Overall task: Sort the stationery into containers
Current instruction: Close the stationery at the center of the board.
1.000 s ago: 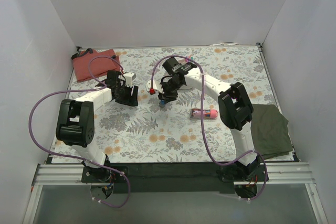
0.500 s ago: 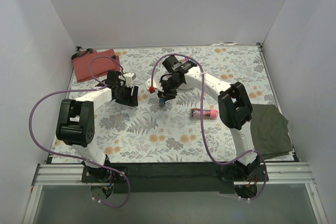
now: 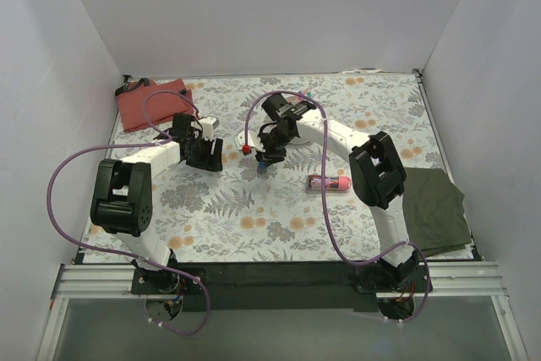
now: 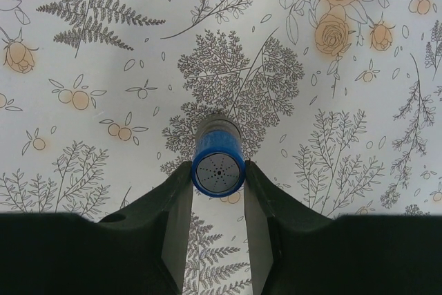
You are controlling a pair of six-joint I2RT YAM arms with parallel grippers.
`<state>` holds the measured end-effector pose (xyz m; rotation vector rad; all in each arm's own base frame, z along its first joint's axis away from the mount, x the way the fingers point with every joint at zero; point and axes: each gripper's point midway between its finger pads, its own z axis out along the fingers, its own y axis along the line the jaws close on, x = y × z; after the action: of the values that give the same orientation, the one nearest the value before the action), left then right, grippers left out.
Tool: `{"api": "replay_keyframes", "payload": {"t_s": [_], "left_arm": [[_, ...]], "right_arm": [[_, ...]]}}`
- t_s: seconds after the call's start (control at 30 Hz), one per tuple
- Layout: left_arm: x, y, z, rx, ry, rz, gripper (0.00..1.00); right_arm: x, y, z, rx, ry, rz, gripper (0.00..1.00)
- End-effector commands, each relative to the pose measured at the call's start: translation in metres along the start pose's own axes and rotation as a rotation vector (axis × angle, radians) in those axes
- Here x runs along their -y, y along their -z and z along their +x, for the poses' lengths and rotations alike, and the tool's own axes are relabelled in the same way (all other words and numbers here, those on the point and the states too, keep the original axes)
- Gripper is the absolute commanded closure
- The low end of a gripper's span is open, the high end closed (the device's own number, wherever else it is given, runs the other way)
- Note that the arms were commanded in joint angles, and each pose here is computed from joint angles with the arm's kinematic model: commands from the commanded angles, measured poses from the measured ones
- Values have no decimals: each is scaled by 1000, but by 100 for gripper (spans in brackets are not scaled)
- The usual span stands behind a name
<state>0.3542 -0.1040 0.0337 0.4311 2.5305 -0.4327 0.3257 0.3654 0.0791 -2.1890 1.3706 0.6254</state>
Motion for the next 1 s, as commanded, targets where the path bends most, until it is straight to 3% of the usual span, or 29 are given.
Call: {"api": "replay_keyframes", "payload": {"t_s": [0.0,0.27,0.63,0.8,0.83,0.97], "left_arm": [[3,-1,-6,20,-14,10,40],[10,1,-9,16,-49,9,40],[36,12,12,-14,-150,-1,40],[33,36,5,110,-159,-73,39],[33,51,-7,189,-161,-99,38],[30,71,-18,323,-128,-153,33]], "right_arm": [[-8,-5,8,-28,31,-27,99],[-22,-22,19,-37,66,-85,99],[-31,-22,13,64,-22,-185,99],[-34,-17,11,61,-24,-199,99],[-35,-17,13,53,-14,-203,99],[-49,-13,30,-39,18,-246,99]]}}
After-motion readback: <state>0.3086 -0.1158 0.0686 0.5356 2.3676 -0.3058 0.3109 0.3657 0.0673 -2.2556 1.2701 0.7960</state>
